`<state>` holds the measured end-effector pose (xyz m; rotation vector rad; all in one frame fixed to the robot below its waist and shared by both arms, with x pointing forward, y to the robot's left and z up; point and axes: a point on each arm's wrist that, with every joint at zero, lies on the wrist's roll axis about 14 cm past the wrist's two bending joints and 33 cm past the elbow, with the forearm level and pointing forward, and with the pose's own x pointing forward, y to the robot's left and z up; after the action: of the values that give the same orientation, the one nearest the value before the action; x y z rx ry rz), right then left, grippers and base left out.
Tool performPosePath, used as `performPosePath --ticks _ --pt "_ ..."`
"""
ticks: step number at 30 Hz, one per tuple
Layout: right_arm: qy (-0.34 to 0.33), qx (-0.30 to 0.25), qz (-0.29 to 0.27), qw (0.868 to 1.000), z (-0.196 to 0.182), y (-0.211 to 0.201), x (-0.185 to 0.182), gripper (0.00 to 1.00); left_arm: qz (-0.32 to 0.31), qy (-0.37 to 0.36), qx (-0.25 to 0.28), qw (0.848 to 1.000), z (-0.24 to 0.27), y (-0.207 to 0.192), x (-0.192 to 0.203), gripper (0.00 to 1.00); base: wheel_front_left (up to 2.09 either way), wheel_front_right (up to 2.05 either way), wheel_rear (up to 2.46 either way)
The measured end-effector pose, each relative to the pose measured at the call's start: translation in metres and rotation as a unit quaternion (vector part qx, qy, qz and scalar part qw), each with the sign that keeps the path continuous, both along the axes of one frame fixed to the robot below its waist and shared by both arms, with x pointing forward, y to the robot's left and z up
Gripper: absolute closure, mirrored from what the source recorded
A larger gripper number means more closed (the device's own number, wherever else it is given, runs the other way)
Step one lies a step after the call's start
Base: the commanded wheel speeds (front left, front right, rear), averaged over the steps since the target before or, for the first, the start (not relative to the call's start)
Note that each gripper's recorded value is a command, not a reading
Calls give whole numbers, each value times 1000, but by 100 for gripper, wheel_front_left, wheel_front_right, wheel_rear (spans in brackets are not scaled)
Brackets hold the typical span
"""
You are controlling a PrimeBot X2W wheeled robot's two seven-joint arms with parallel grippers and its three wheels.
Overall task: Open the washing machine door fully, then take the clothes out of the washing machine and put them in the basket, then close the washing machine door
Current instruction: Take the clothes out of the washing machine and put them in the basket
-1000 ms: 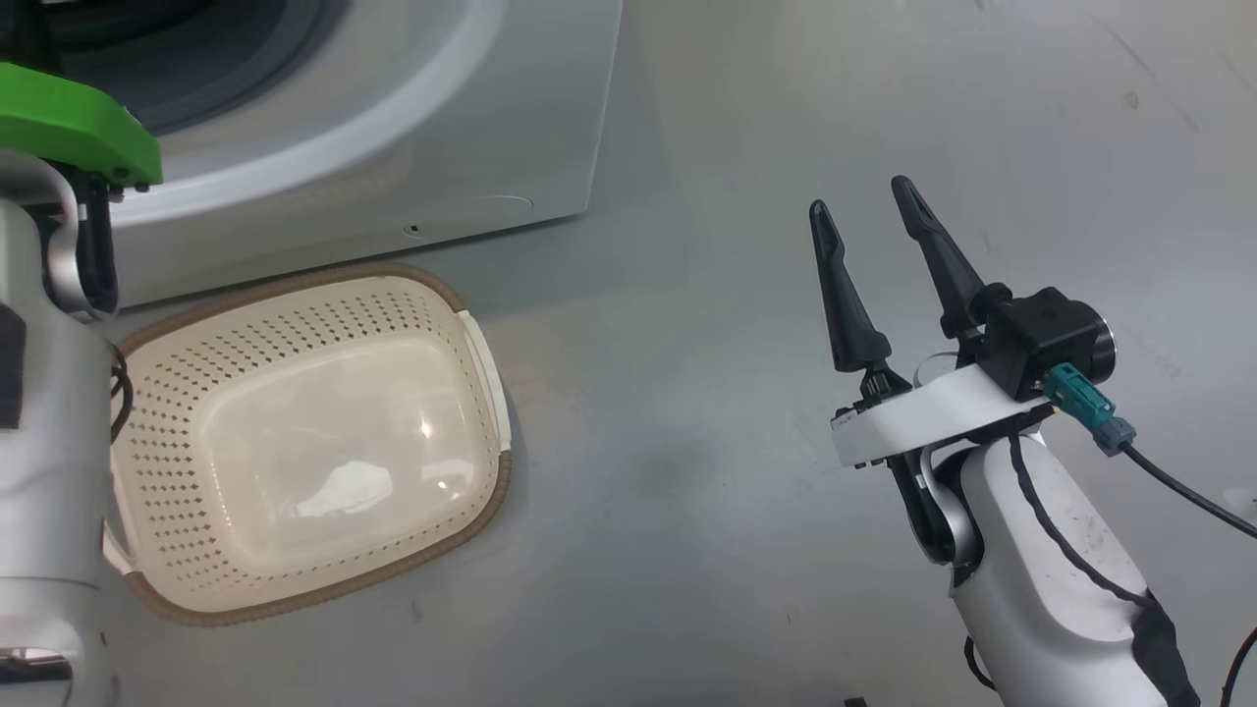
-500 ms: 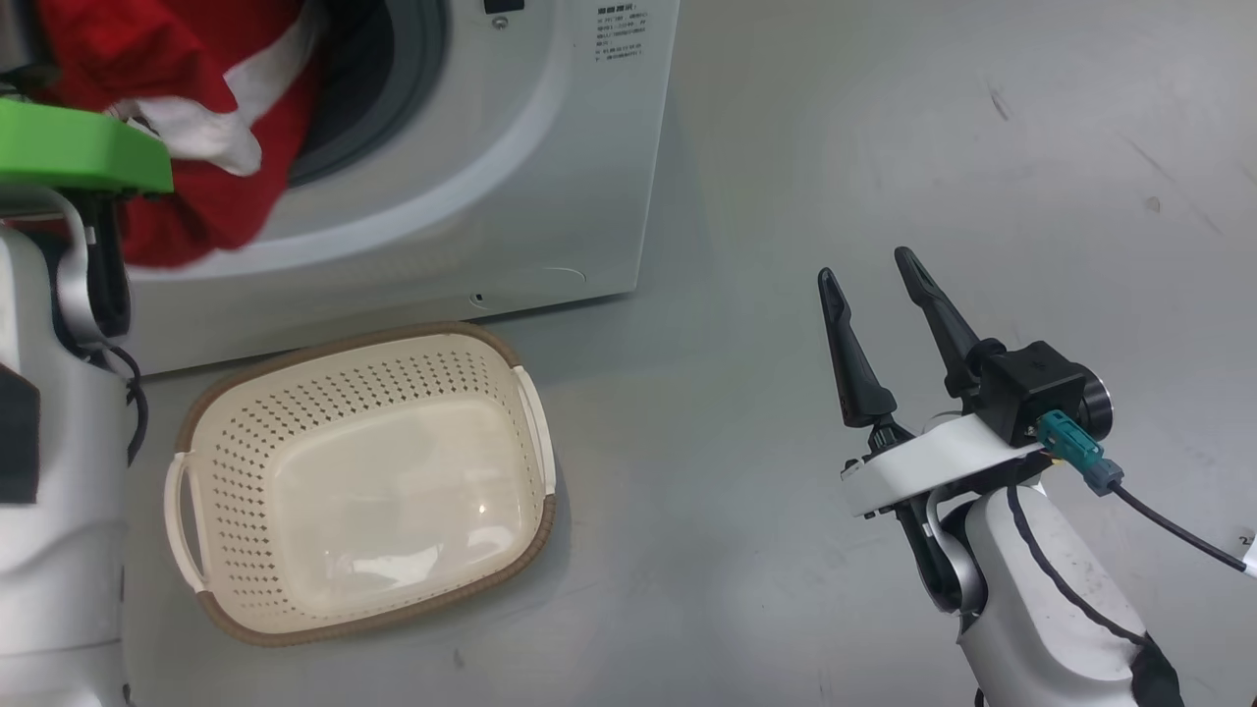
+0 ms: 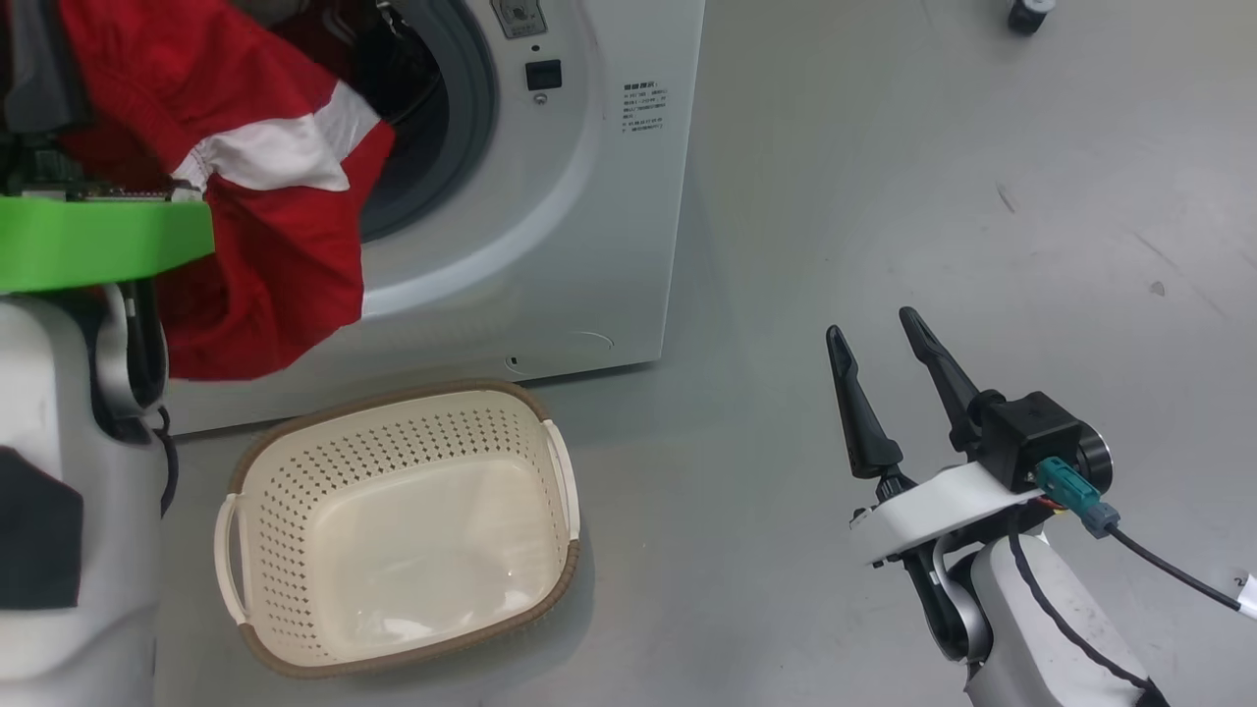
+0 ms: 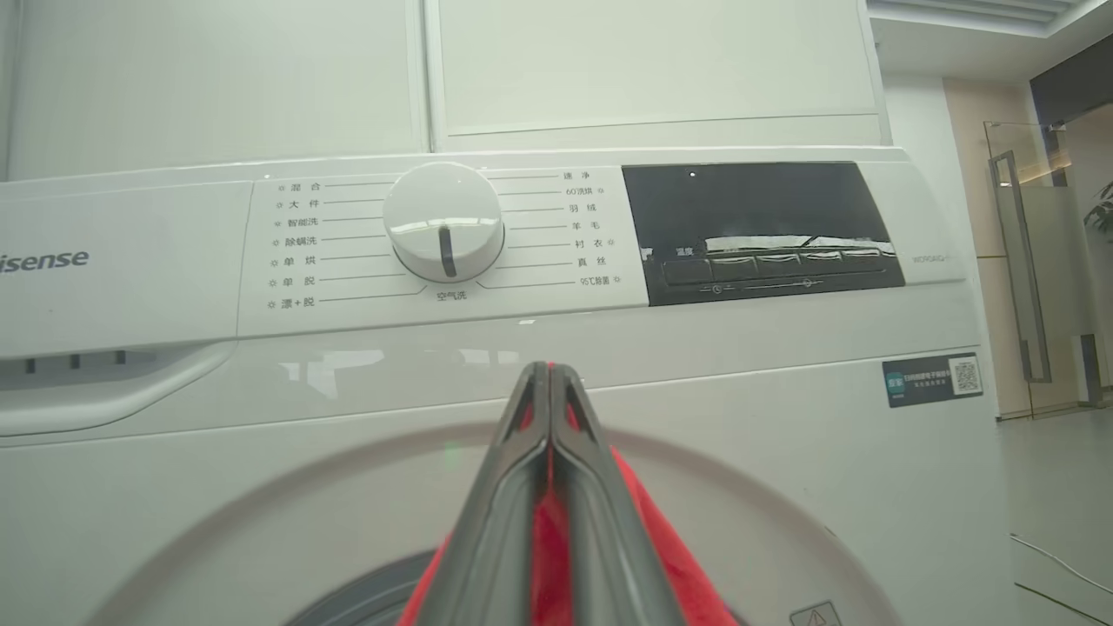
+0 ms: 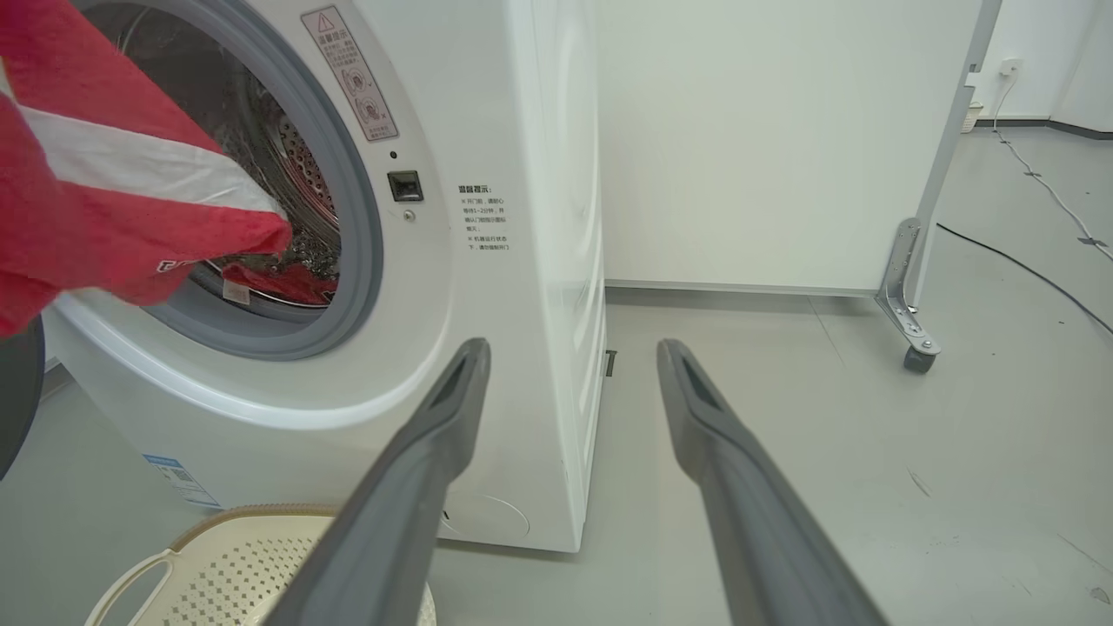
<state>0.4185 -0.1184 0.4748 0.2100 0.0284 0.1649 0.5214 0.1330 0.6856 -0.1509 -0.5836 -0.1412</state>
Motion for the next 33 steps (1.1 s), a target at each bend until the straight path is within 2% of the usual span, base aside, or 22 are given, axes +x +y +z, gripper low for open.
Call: performPosePath --ticks 7,17,24,33 --pt "-7 2 5 1000 6 4 -5 0 10 -2 -5 1000 -3 6 -27 100 0 0 0" --pt "-14 4 8 1000 10 5 -6 0 2 128 -13 992 -94 -3 -49 100 0 0 0" --pt "-15 3 11 1000 10 7 -3 0 -38 251 3 967 -172 -30 -70 100 0 0 0" --pt "-10 4 20 1000 3 11 7 0 -49 360 4 932 -249 -36 -78 100 0 0 0"
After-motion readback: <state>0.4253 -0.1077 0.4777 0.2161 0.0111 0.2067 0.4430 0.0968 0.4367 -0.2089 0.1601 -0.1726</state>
